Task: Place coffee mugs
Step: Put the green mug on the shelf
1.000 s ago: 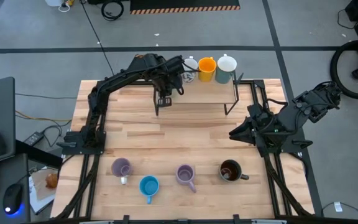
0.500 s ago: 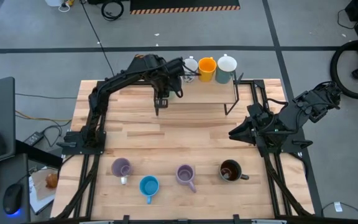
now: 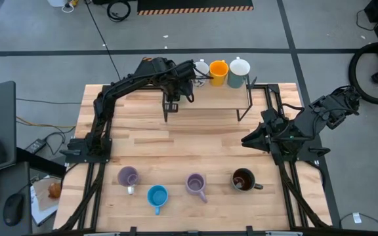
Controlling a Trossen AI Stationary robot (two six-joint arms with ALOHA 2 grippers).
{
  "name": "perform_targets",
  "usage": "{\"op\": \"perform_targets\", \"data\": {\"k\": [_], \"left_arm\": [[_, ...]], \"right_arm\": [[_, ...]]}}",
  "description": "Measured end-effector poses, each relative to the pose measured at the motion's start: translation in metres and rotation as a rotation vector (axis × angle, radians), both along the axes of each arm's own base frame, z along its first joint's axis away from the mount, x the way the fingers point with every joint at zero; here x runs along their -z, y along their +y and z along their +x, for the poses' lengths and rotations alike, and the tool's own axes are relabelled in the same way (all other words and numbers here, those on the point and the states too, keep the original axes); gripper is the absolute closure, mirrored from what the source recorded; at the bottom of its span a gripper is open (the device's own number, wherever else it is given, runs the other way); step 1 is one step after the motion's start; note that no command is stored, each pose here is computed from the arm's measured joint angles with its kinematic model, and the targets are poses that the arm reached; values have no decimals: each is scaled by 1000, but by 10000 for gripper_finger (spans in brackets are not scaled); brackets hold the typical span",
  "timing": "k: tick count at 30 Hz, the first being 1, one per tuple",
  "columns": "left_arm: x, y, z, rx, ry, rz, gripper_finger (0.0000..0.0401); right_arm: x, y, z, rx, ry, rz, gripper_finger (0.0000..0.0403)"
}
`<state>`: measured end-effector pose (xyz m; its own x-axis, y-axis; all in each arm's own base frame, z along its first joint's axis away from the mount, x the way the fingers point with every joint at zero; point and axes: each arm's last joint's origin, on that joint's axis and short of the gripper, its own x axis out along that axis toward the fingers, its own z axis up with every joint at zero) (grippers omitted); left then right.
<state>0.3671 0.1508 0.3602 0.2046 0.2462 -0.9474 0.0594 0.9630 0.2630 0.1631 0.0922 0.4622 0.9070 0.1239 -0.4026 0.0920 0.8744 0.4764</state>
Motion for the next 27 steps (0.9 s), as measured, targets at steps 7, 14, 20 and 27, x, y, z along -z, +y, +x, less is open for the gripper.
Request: {"op": "perform_targets", "data": {"k": [7, 14, 20, 27], "left_arm": [[-1, 1, 1, 1, -10, 17, 303], [-1, 0, 3, 14, -28, 26, 299], [-1, 1, 4, 37, -21, 42, 319], [-2, 9, 2, 11, -25, 71, 344]], "right_arm": [[-1, 0, 0, 0, -6, 4, 321], [-1, 0, 0, -1, -6, 3, 321], [-1, 0, 0, -1, -6, 1, 321], [-1, 0, 0, -2, -6, 0, 321]]}}
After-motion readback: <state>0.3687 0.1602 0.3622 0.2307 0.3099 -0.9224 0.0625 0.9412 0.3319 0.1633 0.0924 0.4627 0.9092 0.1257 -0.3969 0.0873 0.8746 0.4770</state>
